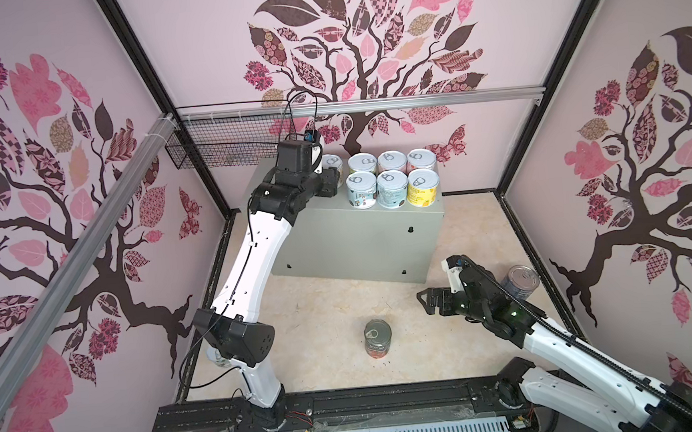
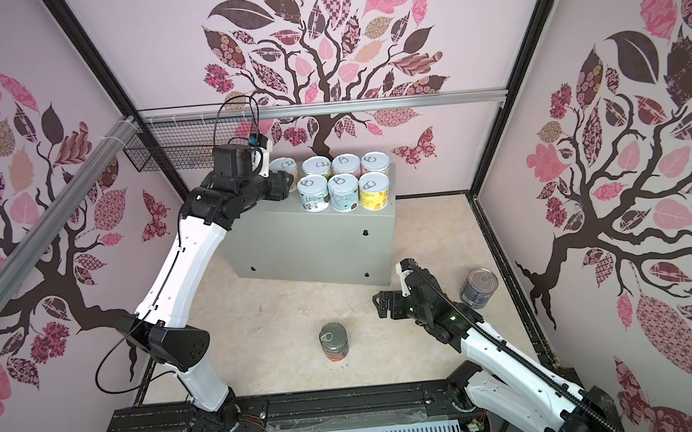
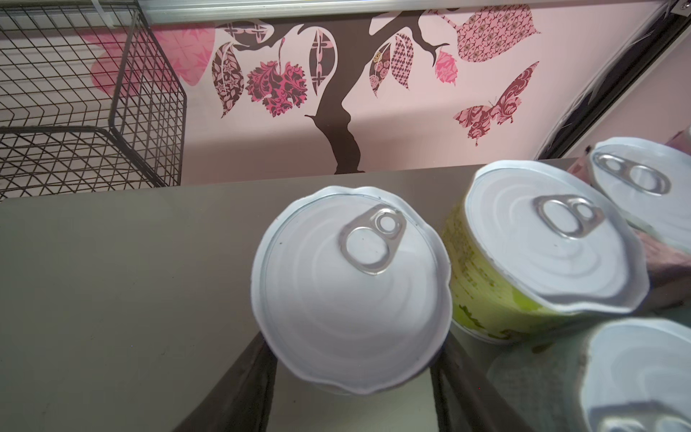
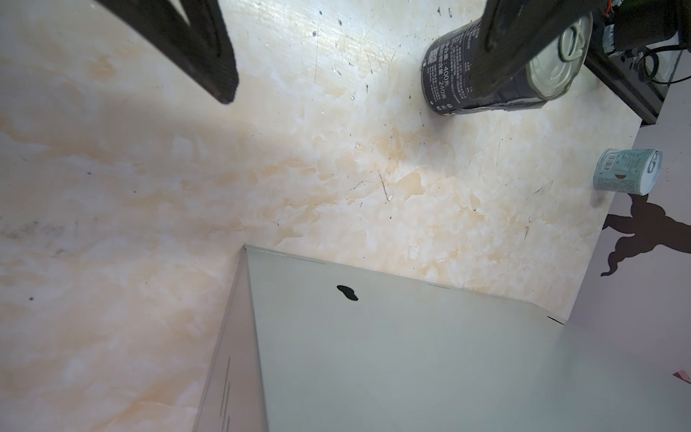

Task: Place and organize the canned foods onto the counter
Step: 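Open the left gripper and withdraw it from the orange-labelled can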

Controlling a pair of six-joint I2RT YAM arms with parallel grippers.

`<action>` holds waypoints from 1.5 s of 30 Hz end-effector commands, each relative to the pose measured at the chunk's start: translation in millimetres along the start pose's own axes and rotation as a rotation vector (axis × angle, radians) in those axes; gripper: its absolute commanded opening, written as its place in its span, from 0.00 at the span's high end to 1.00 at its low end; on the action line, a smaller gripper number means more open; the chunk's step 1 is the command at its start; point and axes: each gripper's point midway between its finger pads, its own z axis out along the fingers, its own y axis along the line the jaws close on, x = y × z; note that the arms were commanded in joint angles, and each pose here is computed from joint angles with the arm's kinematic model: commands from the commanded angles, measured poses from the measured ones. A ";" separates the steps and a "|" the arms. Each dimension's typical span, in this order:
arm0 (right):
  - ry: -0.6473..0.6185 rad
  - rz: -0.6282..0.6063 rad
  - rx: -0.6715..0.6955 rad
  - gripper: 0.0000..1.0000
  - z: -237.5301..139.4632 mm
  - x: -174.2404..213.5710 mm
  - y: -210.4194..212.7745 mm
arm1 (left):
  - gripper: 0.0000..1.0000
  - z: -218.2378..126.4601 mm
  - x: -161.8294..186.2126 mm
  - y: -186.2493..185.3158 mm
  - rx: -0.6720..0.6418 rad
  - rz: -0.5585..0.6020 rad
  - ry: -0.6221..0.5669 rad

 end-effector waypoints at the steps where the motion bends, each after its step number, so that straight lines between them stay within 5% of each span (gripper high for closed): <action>1: -0.001 -0.021 -0.017 0.00 0.4 -1.1 4.5 | 0.42 8.1 3.0 2.6 -0.004 -0.010 0.025; 20: -0.001 -0.021 -0.024 0.00 0.4 -1.8 6.0 | 0.32 -0.8 0.4 7.0 -0.029 -0.012 0.014; 31: -0.015 -0.016 -0.018 0.00 -6.2 -6.4 7.1 | 0.08 -40.7 -12.1 14.6 -0.064 -0.041 -0.038; 45: -0.061 0.025 -0.022 0.00 -27.1 -13.1 8.5 | 0.02 -104.3 22.1 32.2 -0.138 -0.139 -0.006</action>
